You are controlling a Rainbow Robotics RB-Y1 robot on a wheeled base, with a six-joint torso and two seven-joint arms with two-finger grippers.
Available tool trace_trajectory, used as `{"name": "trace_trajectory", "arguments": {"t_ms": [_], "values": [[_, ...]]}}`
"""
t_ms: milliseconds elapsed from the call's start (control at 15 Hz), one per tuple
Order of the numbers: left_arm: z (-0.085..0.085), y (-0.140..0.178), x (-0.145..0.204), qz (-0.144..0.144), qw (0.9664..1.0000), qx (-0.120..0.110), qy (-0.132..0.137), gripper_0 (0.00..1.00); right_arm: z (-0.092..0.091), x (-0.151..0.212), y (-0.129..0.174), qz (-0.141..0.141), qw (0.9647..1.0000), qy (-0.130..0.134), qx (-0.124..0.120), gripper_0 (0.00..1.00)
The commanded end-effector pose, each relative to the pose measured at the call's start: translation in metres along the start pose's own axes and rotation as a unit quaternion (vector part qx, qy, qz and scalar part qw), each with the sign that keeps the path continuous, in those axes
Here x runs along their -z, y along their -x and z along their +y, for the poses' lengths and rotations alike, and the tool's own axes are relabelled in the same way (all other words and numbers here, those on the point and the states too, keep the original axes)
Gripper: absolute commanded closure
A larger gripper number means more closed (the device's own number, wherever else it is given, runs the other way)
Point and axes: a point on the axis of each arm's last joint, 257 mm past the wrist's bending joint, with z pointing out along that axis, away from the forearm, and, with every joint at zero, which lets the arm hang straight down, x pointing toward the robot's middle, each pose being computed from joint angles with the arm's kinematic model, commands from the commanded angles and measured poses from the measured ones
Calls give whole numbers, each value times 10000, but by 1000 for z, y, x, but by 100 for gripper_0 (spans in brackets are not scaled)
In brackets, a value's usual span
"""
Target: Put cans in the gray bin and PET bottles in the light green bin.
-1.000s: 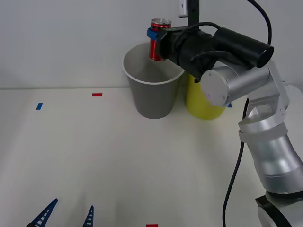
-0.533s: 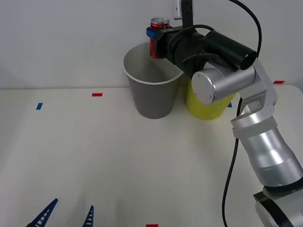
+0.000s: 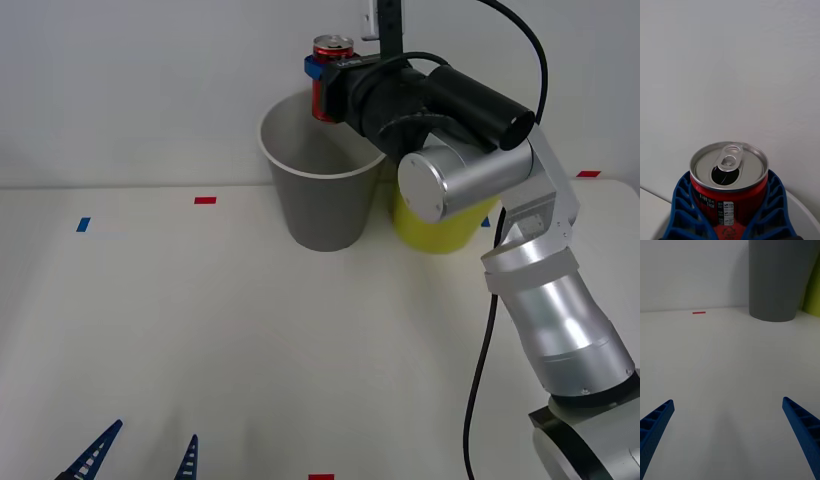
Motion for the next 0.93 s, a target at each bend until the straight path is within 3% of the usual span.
{"name": "trace_trajectory", "arguments": {"t_ms": [67,267,333,467,533,933], "values": [[0,0,0,0,10000,0,0,0,0,0,0,-9,9999,-41,110,100],[0,0,0,0,10000,0,0,0,-4,0,1,-15,9996,-119,242,100],[0,0,0,0,10000,0,0,0,-4,0,-1,-8,9996,-132,268,58],[0,0,0,0,10000,0,0,0,-2,-1,0,-9,9996,-117,247,9],[0,0,0,0,10000,0,0,0,-2,-1,-2,3,9997,-119,221,0],[0,0,0,0,10000,0,0,0,-10,8,-14,-10,9996,-172,226,0]]}}
